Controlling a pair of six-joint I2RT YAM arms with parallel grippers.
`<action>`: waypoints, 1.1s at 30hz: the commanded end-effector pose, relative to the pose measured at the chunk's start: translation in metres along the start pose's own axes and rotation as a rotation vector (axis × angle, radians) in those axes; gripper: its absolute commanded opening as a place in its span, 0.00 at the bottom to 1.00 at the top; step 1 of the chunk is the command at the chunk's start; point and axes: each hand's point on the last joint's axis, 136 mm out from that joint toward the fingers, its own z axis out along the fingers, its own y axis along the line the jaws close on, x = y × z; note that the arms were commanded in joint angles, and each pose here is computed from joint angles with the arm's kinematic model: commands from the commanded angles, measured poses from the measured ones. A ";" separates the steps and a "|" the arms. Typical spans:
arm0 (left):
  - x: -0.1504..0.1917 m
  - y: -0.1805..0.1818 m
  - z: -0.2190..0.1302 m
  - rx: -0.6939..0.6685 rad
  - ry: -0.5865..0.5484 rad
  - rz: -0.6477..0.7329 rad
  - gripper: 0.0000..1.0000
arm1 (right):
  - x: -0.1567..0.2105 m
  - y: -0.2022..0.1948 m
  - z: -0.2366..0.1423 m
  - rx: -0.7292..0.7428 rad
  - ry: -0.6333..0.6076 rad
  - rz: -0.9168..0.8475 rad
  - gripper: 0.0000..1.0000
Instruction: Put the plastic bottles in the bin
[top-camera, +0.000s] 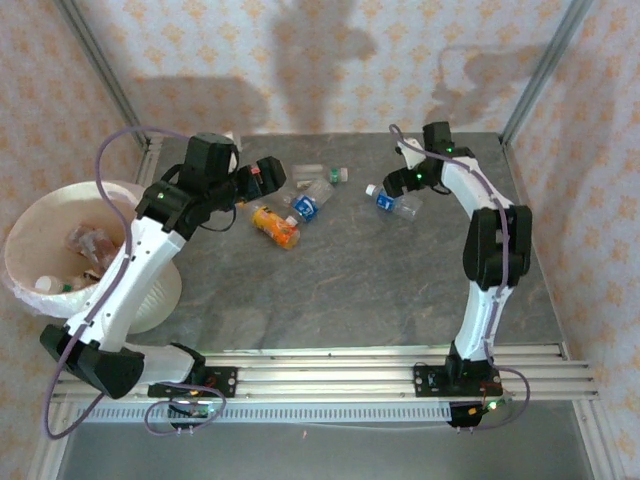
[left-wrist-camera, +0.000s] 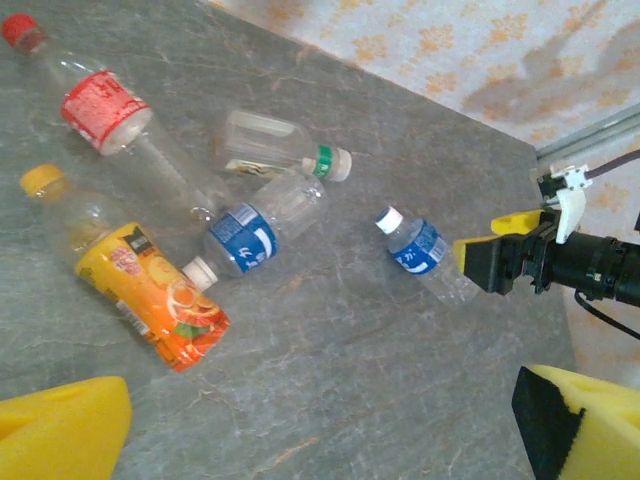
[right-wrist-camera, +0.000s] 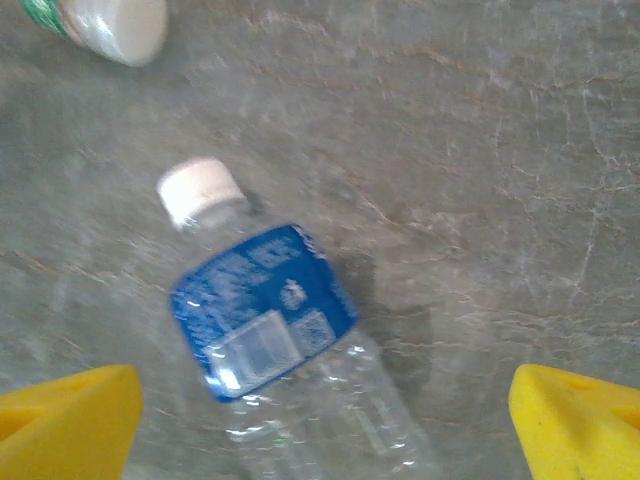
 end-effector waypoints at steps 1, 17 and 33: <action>-0.001 0.016 -0.018 -0.060 -0.054 0.013 1.00 | 0.040 0.014 0.001 -0.105 0.170 -0.150 0.94; 0.002 0.028 -0.020 -0.108 -0.062 0.016 1.00 | 0.077 0.001 0.028 -0.082 0.309 -0.322 0.84; 0.007 0.033 -0.013 -0.131 -0.041 0.017 1.00 | 0.077 0.003 0.048 -0.009 0.223 -0.305 0.60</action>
